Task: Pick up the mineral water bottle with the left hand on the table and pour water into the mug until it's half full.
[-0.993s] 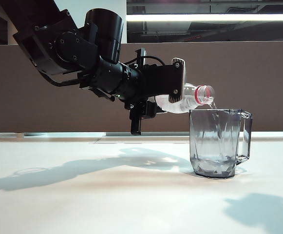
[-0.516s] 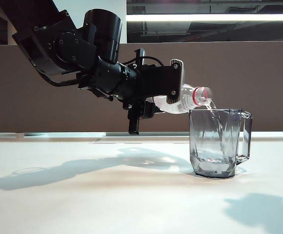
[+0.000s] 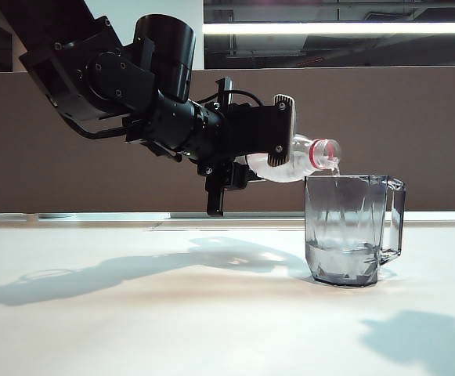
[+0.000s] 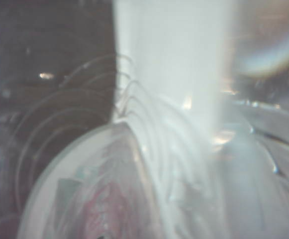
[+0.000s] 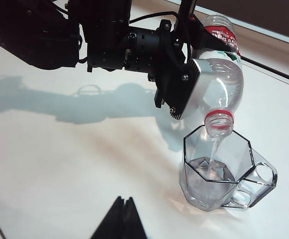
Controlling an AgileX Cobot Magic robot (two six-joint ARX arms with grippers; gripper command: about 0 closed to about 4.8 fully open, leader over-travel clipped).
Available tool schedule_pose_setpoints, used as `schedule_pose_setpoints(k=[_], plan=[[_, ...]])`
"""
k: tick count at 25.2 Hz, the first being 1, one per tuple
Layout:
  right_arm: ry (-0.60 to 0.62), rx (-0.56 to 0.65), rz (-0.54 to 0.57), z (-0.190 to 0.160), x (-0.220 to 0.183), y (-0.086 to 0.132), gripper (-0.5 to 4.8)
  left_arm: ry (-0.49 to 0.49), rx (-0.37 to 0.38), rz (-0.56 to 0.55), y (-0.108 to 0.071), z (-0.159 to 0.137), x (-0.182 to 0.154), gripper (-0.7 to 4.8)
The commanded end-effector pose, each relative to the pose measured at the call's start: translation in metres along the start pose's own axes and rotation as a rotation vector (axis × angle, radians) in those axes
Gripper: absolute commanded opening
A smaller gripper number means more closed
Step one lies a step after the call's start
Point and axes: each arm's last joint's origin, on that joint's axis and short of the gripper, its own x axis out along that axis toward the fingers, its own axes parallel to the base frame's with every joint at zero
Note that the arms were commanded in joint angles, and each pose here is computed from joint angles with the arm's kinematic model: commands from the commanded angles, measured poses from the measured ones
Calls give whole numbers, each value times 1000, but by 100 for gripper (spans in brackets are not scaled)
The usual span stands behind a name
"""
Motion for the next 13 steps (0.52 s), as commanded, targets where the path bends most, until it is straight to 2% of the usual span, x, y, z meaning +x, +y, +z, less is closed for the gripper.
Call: schedule_pose_setpoints(k=[1, 13], plan=[[-27, 5, 3, 4, -2, 0, -8, -10, 16, 74, 13, 2, -1, 187], [-26, 5, 3, 3, -3, 0, -8, -9, 33, 74, 13, 2, -1, 187]])
